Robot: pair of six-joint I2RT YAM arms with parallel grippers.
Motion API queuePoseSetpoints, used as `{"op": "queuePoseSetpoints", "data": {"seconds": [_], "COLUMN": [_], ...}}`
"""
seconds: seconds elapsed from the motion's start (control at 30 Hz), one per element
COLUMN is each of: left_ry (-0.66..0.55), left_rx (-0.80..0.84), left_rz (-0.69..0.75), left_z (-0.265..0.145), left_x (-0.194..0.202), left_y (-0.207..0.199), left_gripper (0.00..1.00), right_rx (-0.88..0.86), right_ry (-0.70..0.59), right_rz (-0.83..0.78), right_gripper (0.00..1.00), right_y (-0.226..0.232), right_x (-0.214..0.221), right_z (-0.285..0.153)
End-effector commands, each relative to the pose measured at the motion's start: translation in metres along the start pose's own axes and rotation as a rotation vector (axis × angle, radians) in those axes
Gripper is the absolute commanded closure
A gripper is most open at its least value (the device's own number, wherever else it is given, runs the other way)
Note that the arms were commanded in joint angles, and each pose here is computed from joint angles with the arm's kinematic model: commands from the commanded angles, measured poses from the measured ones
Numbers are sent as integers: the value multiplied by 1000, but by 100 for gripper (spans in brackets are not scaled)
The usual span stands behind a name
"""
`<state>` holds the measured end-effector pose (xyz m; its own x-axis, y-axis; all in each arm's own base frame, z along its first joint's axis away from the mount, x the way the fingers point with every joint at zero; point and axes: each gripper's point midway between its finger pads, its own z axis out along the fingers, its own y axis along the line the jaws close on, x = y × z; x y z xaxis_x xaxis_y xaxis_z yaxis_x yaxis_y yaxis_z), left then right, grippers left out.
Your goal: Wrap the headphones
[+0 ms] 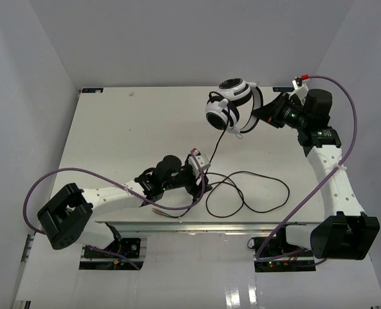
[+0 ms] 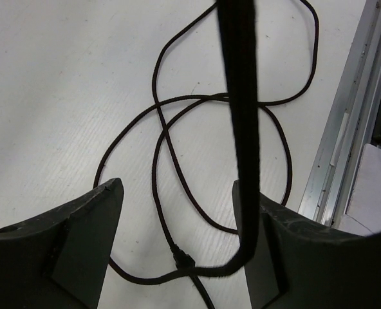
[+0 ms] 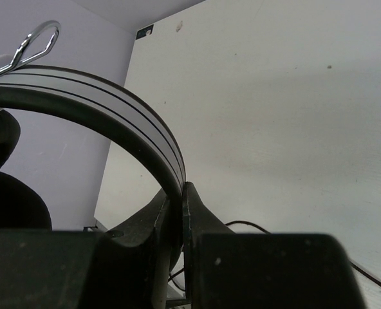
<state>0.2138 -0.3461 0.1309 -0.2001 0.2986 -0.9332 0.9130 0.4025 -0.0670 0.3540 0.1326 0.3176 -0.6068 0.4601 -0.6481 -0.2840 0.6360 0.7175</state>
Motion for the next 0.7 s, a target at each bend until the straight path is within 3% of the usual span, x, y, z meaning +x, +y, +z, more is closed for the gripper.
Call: {"op": "queuePoseSetpoints", "data": {"seconds": [0.0, 0.07, 0.1, 0.4, 0.57, 0.67], "left_ry": [-102, -110, -101, -226, -252, -231], "left_rx": [25, 63, 80, 71, 44, 64], "left_rz": [50, 42, 19, -36, -51, -68], "left_z": [-7, -11, -13, -7, 13, 27], "left_x": [-14, -8, 3, 18, 15, 19], "left_y": [-6, -14, -18, -18, -8, -8], "left_gripper": [19, 4, 2, 2, 7, 20], "right_rx": [-155, -147, -142, -165, -184, -197], "right_ry": [-55, -71, -76, -68, -66, -64], "right_rz": [-40, -39, -41, -44, -39, -38], "right_gripper": [92, 92, 92, 92, 92, 92], "right_y": [46, 44, 43, 48, 56, 61], "right_x": [-21, -27, -29, -30, -32, -32], "right_z": [-20, -23, -23, -25, -29, -31]}}
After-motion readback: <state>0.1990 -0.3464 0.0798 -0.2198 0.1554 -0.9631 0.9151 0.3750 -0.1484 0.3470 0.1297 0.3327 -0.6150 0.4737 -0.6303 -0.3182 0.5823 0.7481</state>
